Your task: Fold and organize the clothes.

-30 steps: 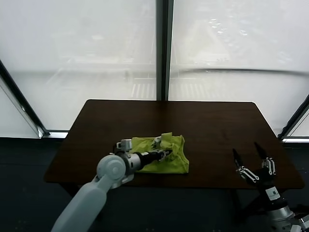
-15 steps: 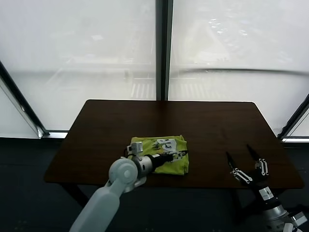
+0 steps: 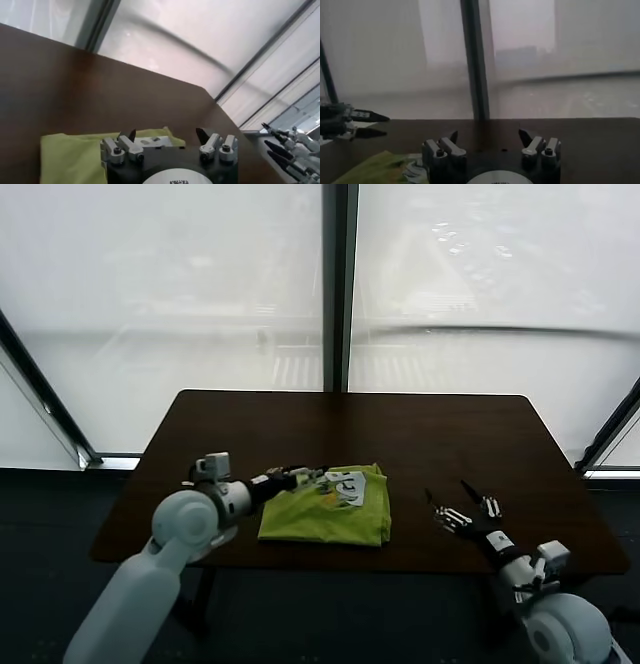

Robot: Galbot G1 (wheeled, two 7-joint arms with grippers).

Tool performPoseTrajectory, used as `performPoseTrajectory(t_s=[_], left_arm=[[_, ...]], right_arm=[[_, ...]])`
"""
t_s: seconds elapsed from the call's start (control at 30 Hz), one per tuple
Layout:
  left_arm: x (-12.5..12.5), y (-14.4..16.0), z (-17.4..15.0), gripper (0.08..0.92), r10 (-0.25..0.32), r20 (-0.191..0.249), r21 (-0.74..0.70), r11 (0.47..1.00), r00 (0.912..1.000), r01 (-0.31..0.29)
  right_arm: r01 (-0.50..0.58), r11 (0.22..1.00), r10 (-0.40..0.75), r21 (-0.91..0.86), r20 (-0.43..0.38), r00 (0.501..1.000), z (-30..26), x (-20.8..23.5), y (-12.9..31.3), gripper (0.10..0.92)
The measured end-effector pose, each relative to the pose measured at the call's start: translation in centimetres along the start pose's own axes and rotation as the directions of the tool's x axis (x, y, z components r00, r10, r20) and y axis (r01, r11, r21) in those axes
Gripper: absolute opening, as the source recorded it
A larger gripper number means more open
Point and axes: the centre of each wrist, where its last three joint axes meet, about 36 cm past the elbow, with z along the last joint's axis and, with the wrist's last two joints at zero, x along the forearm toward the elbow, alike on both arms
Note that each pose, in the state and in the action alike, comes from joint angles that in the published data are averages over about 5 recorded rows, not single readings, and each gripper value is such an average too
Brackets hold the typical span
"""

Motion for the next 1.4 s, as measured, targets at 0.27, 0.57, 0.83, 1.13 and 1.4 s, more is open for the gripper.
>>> performPoseTrajectory(t_s=[0.27, 0.57, 0.83, 1.13, 1.4], left_arm=[[2.8, 1.5, -0.6, 0.907, -0.076, 0.014, -0.027, 0.997, 0.9970, 0.076], [3.9, 2.2, -0.3, 0.907, -0.109, 0.017, -0.029, 0.994, 0.9939, 0.109], [4.3, 2.5, 0.1, 0.907, -0.124, 0.014, -0.023, 0.992, 0.9922, 0.124], [4.4, 2.7, 0.3, 0.907, -0.130, 0.014, -0.018, 0.991, 0.9914, 0.131], [4.4, 3.0, 0.4, 0.907, -0.138, 0.011, -0.011, 0.990, 0.9904, 0.138]], right_arm=[[0.022, 1.000, -0.022, -0.010, -0.041, 0.999, 1.2, -4.6, -1.0, 0.907], [0.050, 0.998, -0.053, -0.039, -0.064, 0.997, 2.3, -7.0, -0.7, 0.891], [0.070, 0.996, -0.074, -0.051, -0.084, 0.994, 3.4, -8.6, 0.1, 0.743], [0.083, 0.995, -0.088, -0.055, -0.086, 0.992, 3.9, -9.6, 0.7, 0.503], [0.071, 0.996, -0.073, -0.046, -0.057, 0.996, 3.0, -9.9, 0.2, 0.148]])
